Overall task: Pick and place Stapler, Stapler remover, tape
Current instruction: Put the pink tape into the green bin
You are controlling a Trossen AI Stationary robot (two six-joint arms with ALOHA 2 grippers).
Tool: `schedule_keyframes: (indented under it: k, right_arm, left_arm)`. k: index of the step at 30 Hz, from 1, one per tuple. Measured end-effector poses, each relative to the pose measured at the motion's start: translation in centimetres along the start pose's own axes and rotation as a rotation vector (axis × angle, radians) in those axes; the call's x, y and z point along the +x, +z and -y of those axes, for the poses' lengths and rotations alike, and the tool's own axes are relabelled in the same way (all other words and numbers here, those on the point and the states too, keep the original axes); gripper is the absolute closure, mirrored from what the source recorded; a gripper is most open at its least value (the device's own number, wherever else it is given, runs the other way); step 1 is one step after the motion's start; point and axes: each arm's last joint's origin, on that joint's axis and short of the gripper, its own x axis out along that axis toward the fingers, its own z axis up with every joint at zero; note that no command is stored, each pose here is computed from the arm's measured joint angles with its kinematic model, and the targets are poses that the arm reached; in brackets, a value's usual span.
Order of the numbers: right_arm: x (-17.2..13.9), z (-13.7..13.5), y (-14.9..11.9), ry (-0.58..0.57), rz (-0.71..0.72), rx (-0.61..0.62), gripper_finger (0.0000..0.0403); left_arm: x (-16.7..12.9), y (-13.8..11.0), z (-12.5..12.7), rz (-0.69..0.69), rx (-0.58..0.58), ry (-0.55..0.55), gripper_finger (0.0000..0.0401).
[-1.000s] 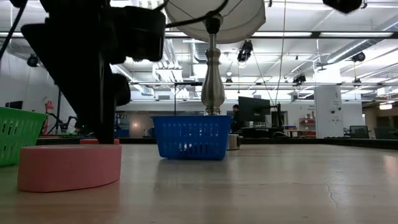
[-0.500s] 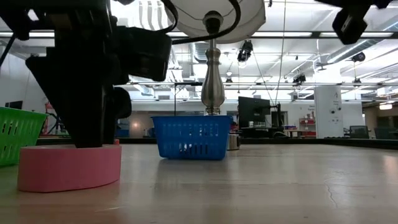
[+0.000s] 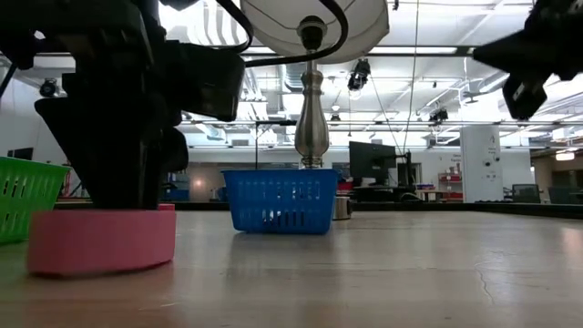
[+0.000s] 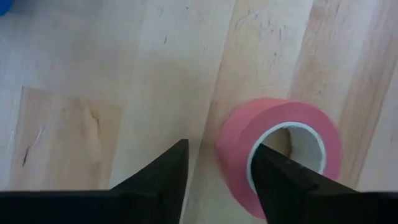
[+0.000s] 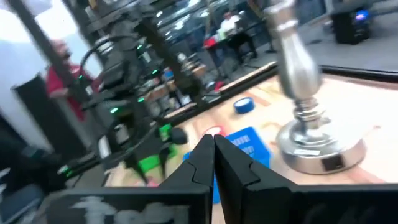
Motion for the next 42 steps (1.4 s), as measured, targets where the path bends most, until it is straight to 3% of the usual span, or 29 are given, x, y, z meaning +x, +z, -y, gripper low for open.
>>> schedule_keyframes:
  k: [11,18,32,37,42]
  right_arm:
    - [-0.4,0.8,-0.8,0.022,0.011,-0.172,0.0394]
    - [-0.4,0.9,-1.0,0.019,-0.005,-0.287,0.0394]
    - [-0.3,1.3,-2.1,-0.008,-0.099,-0.357,0.0394]
    - [-0.3,1.4,-2.1,-0.009,-0.101,-0.359,0.0394]
    - [-0.3,1.4,-2.1,-0.009,-0.1,-0.361,0.0394]
  left_arm:
    - [-0.1,0.0,0.0,-0.005,0.031,-0.009,0.0362]
    - [-0.1,0.2,-0.3,-0.009,0.041,-0.014,0.0361]
    - [-1.4,0.5,-0.3,0.019,0.014,-0.017,0.0357]
    - [-3.9,0.3,-0.2,0.046,0.007,-0.039,0.036]
    - [-8.6,-0.2,-0.1,0.116,0.008,-0.095,0.0357]
